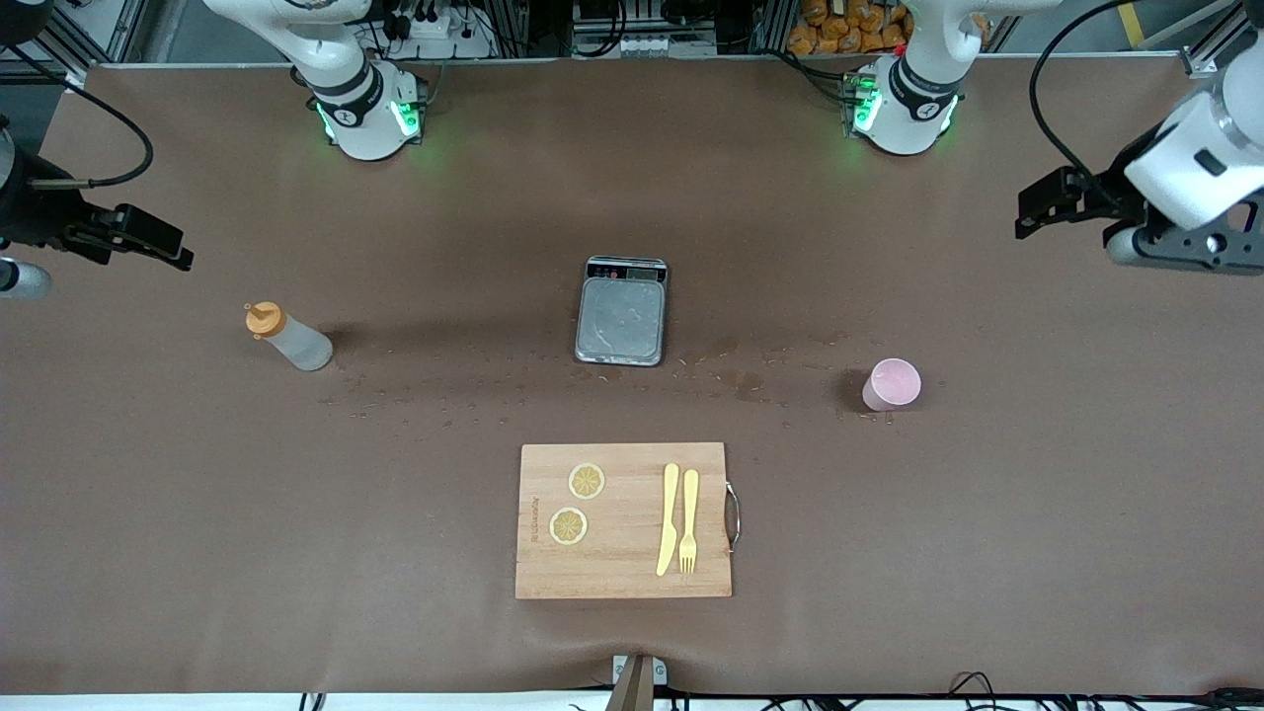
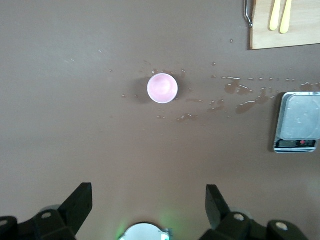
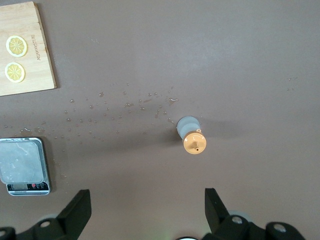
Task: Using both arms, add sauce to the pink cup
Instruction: 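Reach the left gripper to the pink cup and grasp it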
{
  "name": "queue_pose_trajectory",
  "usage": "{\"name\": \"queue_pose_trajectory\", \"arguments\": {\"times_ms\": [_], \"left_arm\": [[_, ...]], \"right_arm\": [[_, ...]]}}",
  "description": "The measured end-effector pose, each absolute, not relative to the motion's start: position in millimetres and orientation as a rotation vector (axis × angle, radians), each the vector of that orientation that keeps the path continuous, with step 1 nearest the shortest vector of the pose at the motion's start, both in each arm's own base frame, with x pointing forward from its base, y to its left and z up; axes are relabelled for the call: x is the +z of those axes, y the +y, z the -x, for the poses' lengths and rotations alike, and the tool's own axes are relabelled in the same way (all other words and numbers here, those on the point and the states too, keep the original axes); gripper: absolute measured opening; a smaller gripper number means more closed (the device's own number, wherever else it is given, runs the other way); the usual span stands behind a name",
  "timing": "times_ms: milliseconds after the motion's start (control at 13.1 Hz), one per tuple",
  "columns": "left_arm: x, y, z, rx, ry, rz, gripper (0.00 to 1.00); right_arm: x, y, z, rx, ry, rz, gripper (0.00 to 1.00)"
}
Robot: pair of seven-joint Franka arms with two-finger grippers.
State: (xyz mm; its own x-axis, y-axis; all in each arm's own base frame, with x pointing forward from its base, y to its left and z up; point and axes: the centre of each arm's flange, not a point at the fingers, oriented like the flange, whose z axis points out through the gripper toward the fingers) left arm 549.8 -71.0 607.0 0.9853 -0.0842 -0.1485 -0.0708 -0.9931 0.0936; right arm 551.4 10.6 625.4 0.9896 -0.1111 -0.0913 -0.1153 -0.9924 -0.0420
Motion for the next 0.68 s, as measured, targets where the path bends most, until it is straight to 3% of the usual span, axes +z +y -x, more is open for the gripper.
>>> {"name": "queue_pose_trajectory", "arguments": {"times_ms": [304, 685], "left_arm": [[524.5, -61.3, -589.1, -0.398, -0.077, -3.006, 1.0], [431.4, -86.0, -631.4, -0.395, -0.108, -3.008, 1.0]], "right_arm": [[624.1, 8.7, -551.3, 0.142, 0.181, 3.086, 1.0], [619.4, 4.1, -551.0, 0.16, 0.195, 3.087, 1.0]]}}
